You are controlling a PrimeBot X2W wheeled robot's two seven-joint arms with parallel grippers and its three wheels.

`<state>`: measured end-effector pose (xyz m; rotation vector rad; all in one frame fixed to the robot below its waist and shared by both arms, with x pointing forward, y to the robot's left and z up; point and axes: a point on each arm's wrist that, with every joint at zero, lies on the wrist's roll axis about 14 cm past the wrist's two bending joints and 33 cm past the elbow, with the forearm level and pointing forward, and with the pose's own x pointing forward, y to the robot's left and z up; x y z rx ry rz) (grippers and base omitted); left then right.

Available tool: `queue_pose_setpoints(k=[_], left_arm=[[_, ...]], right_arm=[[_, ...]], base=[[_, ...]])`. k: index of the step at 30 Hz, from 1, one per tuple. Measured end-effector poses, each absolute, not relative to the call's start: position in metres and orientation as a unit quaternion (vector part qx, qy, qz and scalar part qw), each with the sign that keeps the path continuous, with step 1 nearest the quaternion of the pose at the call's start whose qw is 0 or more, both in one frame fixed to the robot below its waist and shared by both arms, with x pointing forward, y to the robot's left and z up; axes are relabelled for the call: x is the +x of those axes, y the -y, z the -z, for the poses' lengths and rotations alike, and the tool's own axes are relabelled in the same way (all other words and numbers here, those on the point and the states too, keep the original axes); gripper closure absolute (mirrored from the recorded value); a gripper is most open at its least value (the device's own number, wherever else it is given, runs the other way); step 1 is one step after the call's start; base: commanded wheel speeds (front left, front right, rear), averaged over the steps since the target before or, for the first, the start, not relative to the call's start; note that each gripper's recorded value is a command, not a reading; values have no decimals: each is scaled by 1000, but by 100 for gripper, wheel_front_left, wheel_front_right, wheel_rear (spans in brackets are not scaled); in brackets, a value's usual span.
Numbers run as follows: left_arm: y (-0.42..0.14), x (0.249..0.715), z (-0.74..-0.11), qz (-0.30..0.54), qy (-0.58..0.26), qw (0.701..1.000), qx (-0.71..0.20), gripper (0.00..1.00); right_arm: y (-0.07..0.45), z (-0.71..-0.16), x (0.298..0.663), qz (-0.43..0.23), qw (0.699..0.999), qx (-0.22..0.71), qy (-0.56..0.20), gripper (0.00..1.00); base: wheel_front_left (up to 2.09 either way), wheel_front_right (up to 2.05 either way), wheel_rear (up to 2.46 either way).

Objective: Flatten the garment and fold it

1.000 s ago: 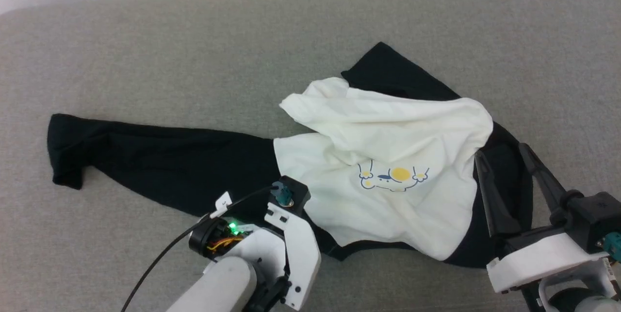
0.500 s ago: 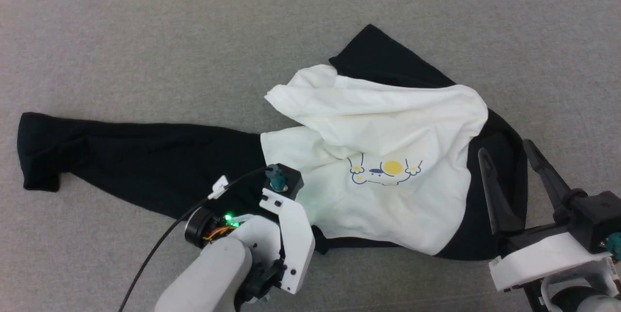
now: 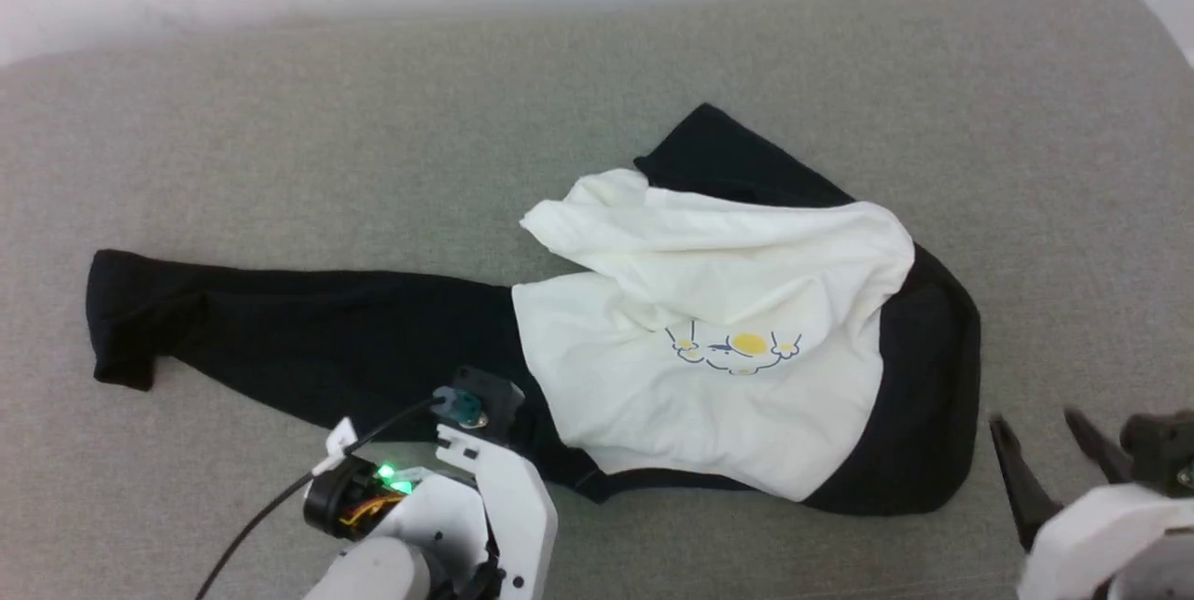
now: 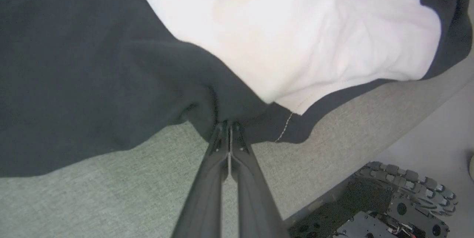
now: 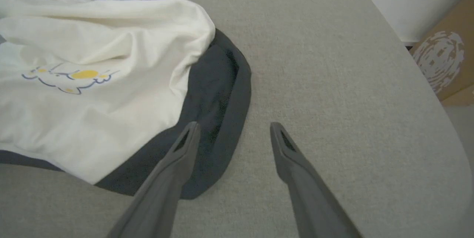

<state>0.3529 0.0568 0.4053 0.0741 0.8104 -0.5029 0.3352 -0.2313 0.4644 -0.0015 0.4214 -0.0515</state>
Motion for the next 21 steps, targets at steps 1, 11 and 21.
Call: queue_pose_setpoints(k=[1, 11, 21], left_arm=[[-58, 354, -413, 240, -377, 894, 33, 100], [-55, 351, -442, 237, -336, 911, 12, 100], [-58, 353, -430, 232, -351, 907, 4, 100]], right_arm=[[236, -456, 328, 29, 972, 2, -235, 0], [197, -397, 305, -53, 909, 18, -414, 0], [161, -364, 338, -117, 877, -11, -466, 0]], base=[[0, 0, 0], [0, 0, 0], [0, 0, 0]])
